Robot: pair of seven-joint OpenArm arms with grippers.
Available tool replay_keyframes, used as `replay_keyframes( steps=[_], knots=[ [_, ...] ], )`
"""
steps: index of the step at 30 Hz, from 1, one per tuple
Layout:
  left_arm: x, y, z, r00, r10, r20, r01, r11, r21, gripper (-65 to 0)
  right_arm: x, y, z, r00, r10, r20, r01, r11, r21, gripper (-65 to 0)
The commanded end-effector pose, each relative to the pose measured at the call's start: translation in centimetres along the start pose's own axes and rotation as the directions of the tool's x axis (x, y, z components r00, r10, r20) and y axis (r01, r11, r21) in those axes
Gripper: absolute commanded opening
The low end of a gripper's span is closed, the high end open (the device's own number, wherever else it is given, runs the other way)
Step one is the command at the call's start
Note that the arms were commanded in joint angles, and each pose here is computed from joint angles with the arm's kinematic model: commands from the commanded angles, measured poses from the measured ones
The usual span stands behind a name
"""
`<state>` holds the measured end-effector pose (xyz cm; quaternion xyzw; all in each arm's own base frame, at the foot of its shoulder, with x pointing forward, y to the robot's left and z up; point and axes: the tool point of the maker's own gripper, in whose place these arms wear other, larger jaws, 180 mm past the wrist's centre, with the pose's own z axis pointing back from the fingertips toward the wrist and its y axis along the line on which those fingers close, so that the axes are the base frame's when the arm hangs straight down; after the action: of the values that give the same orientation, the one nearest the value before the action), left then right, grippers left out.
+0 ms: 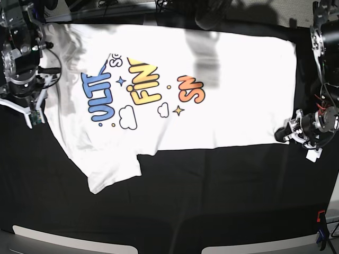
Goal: Layout the t-shirt on the table in an organized manner, then fold the t-shirt properly
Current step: 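Move both grippers down the shirt sides and grasp the side edges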
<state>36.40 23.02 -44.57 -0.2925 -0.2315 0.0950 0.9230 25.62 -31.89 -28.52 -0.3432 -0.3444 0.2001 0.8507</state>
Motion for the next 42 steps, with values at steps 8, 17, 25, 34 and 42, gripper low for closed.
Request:
replay_keyframes(
  steps=[8,17,25,34,42],
  knots=[
    [0.0,-0.1,0.2,0.998,-0.047,-0.030,0.047,0.999,0.003,-65.0,6.2,1.0,-0.5,0.975,-0.138,0.176,0.117,0.986,0.121,-40.0],
    [0.0,-0.1,0.2,0.998,-0.047,-0.030,0.047,0.999,0.003,-65.0,12.8,-3.2,-8.0,0.915,-0.354,0.195,0.321,0.929,0.184,-40.0],
    [-0.4,-1.0,-0.6,0.998,-0.046,-0.036,0.045,0.999,-0.019,-65.0,18.1,-2.2,-15.0,0.855,-0.512,0.080,0.418,0.773,0.478,-40.0],
    [-0.5,-1.3,-0.9,0.998,-0.045,-0.038,0.044,0.999,-0.026,-65.0,16.4,1.5,-20.1,0.801,-0.585,-0.127,0.553,0.642,0.531,-40.0],
    [-0.4,-1.4,-0.8,0.998,-0.046,-0.035,0.045,0.999,-0.027,-65.0,10.8,7.2,-20.0,0.848,-0.475,-0.236,0.520,0.658,0.544,-40.0]
  ],
)
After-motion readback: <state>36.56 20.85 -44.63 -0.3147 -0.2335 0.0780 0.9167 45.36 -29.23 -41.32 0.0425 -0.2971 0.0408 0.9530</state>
